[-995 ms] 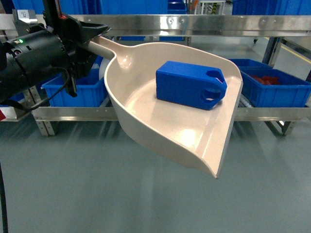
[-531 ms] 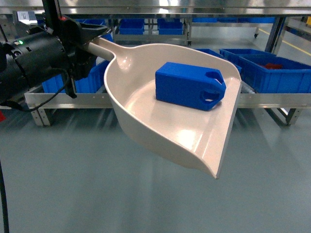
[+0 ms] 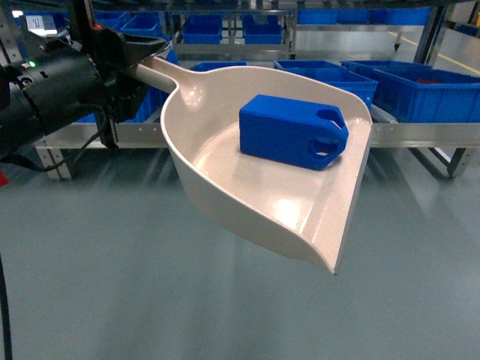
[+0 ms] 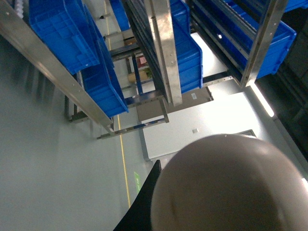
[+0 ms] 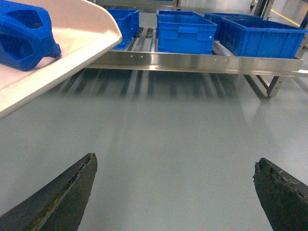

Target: Place part in tray to right shelf

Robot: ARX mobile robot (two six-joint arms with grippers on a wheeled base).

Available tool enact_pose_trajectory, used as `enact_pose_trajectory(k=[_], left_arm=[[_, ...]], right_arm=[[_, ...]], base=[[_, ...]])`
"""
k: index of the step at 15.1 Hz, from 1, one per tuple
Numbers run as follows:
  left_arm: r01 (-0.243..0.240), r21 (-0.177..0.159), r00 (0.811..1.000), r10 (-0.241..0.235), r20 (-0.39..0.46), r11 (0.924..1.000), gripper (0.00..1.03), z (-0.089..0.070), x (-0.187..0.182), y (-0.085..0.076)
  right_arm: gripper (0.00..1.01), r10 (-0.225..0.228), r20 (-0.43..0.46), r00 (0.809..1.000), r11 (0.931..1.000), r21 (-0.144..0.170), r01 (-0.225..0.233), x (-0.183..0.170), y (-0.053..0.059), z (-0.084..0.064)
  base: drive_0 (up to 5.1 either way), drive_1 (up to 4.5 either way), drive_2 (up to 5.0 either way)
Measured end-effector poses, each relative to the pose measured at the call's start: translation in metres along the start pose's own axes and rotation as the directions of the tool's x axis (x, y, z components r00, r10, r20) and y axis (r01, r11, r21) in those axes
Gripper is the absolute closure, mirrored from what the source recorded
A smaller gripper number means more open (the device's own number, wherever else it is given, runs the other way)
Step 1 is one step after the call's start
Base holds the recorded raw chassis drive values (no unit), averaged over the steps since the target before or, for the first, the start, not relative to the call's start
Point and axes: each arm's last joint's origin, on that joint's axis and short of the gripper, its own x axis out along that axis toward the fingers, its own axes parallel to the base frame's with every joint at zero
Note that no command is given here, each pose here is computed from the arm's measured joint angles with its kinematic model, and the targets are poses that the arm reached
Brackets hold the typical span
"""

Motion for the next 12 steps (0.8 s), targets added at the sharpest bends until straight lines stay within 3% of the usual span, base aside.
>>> enact_pose_trajectory(k=[12], left_arm=[[-0.006, -0.002, 1.000, 0.006, -0.001, 1.0000, 0.89, -0.0002, -0.0002, 0.0008]], right_arm=[[0.03, -0.001, -0.002, 1.000, 1.0000, -0.002, 0.001, -0.0001, -0.0001, -0.0003]], base=[[0.0, 0.00, 0.0]])
